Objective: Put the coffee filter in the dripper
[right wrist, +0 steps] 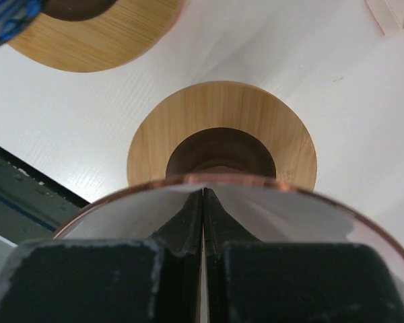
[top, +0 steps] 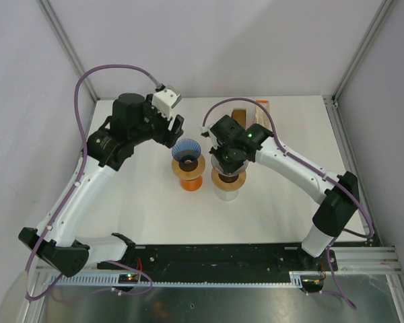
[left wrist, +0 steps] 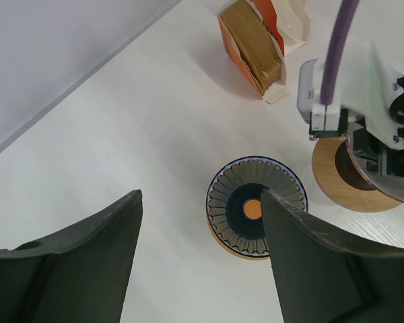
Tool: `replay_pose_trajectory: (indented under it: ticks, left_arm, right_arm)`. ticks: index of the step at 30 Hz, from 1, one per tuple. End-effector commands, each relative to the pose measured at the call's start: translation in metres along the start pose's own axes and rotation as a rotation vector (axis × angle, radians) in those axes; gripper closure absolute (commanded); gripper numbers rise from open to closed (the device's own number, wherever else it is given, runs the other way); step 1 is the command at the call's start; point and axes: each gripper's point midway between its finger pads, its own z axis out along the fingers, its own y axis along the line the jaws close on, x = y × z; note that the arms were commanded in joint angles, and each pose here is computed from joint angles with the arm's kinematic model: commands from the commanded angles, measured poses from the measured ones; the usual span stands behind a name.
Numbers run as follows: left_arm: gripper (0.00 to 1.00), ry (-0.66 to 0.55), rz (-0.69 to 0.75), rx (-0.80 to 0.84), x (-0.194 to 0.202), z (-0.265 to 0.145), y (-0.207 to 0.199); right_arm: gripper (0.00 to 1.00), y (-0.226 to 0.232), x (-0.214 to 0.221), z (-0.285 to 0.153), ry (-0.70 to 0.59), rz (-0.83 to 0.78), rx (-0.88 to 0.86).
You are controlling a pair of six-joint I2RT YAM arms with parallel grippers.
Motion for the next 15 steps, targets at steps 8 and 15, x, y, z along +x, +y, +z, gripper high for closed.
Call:
replay_pose_trajectory:
  ticks: [8,15]
  left_arm:
    - [0.24,-0.054,-0.001,0.000,-0.013,-0.006,0.002]
    - [0.24,-0.061,0.003,-0.001,-0.015,-0.007,0.003]
  right_arm:
    - [1.00,-0.005,-0.006,-0.003,0.006,-0.028,0.040]
    - [1.00,-0.010,-0.020,-0.017,-0.047,-0.032,0.069]
